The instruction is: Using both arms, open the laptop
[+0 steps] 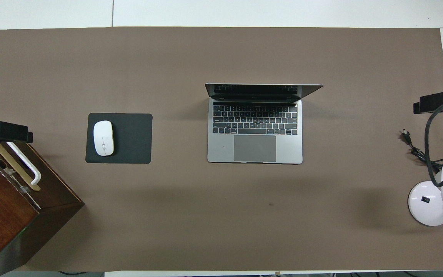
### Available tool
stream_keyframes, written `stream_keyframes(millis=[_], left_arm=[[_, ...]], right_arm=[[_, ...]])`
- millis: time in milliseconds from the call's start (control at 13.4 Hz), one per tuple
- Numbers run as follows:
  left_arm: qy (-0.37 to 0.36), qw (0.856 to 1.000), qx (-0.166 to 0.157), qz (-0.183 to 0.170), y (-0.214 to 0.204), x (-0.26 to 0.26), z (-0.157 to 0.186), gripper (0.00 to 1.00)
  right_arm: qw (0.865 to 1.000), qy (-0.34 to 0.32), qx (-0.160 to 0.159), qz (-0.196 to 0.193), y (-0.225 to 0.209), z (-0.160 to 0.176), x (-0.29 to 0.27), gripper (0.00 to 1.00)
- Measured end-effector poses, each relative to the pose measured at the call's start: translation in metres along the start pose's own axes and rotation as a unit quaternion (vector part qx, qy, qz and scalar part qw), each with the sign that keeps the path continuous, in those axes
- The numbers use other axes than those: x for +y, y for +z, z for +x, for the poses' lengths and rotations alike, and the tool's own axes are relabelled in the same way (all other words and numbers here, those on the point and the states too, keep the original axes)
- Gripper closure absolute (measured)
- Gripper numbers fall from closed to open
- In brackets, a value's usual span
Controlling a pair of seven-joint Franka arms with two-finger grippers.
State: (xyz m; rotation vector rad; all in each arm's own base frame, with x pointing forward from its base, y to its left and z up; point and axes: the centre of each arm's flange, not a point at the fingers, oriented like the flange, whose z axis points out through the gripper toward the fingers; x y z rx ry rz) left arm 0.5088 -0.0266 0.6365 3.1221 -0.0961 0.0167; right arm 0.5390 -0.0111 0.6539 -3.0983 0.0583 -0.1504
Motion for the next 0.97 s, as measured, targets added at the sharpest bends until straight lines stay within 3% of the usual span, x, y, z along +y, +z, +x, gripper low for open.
stream_keyframes(millis=[972], left_arm=[[0.0, 1.0, 0.0, 0.0, 0.0, 0.0004, 0.0, 0.0]], right_arm=[[1.0, -0.001, -0.015, -0.018, 0.0068, -0.0045, 0.0039, 0.0]])
